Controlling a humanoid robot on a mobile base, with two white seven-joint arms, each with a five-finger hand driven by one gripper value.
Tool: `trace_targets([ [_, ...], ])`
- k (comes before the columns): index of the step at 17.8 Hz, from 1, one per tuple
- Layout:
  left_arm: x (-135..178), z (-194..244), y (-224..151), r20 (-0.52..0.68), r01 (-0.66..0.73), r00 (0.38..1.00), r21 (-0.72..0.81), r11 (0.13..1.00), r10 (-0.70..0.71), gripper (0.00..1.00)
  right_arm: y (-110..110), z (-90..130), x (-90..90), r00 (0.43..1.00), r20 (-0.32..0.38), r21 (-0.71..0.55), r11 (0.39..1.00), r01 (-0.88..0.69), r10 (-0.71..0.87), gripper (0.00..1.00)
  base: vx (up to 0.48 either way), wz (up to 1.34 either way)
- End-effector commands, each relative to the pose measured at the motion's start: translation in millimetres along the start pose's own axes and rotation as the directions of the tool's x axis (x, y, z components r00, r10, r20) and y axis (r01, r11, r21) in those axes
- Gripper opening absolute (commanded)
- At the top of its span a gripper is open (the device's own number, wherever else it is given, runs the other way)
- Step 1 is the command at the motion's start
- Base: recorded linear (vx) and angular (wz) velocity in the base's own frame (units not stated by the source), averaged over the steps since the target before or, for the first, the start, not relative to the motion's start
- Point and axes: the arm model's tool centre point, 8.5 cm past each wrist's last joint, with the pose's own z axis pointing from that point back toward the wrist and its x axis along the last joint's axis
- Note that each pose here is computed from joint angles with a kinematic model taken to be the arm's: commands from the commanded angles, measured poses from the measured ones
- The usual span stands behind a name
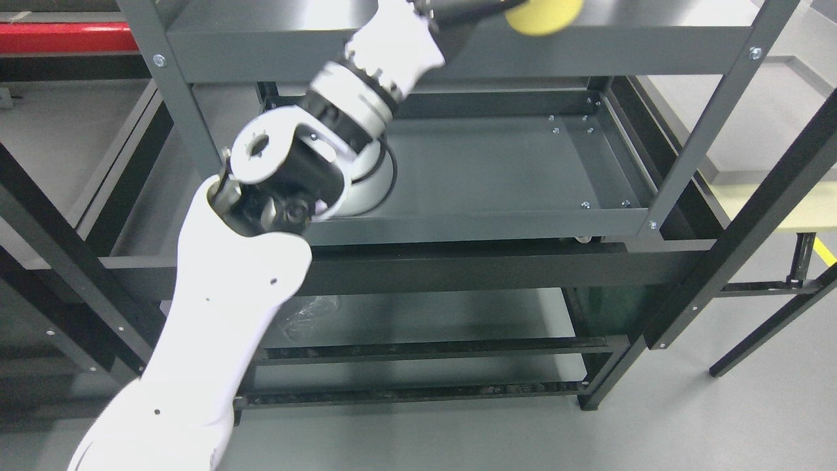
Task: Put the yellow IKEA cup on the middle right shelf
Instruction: 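Raise the left hand and set the cup on the upper shelf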
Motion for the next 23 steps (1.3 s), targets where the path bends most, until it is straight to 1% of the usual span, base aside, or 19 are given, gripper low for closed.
trace_targets([
  [1,52,-33,70,-0.034,0.038,0.999,0.224,0.974,-0.032,0.01,-10,-1,-9.0,1.0,-0.015,-0.014,1.0,0.003,-0.004,0.99,0.11,0.05],
  [4,18,-32,103,-0.149,0.083,0.988,0.315,0.945,-0.037,0.02,-10,-1,-9.0,1.0,-0.015,-0.014,1.0,0.003,-0.004,1.0,0.117,0.09],
  [7,2,-26,113,-0.191,0.115,0.98,0.344,0.932,-0.051,0.02,-10,-1,-9.0,1.0,-0.015,-0.014,1.0,0.003,-0.004,0.99,0.044,0.06],
  [11,-26,-19,130,-0.262,0.119,0.965,0.379,0.918,-0.017,0.03,-10,-1,-9.0,1.0,-0.015,-0.014,1.0,0.003,-0.004,0.99,0.022,-0.02],
  [14,-45,-14,141,-0.308,0.109,0.951,0.379,0.919,0.014,0.05,-10,-1,-9.0,1.0,-0.015,-0.014,1.0,0.003,-0.004,0.99,0.002,0.02],
  [15,-47,-14,141,-0.316,0.113,0.949,0.374,0.921,0.012,0.09,-10,-1,-9.0,1.0,-0.015,-0.014,1.0,0.003,-0.004,0.99,0.006,0.05],
  [16,-51,-15,140,-0.333,0.127,0.943,0.359,0.925,0.0,0.17,-10,-1,-9.0,1.0,-0.015,-0.014,1.0,0.003,-0.004,0.99,0.0,0.0],
  [18,-71,-13,139,-0.405,0.185,0.913,0.32,0.929,-0.043,0.45,-10,-1,-9.0,1.0,-0.015,-0.014,1.0,0.003,-0.004,0.99,0.0,0.0],
  [19,-76,-12,139,-0.423,0.197,0.904,0.299,0.934,-0.055,0.55,-10,-1,-9.0,1.0,-0.015,-0.014,1.0,0.003,-0.004,0.99,0.0,0.0],
  [22,-77,-14,135,-0.428,0.187,0.901,0.244,0.952,-0.068,0.78,-10,-1,-9.0,1.0,-0.015,-0.014,1.0,0.003,-0.004,0.99,0.0,0.0],
  [23,-76,-15,135,-0.428,0.19,0.901,0.242,0.951,-0.071,0.83,-10,-1,-9.0,1.0,-0.015,-0.014,1.0,0.003,-0.004,0.99,0.0,0.0],
])
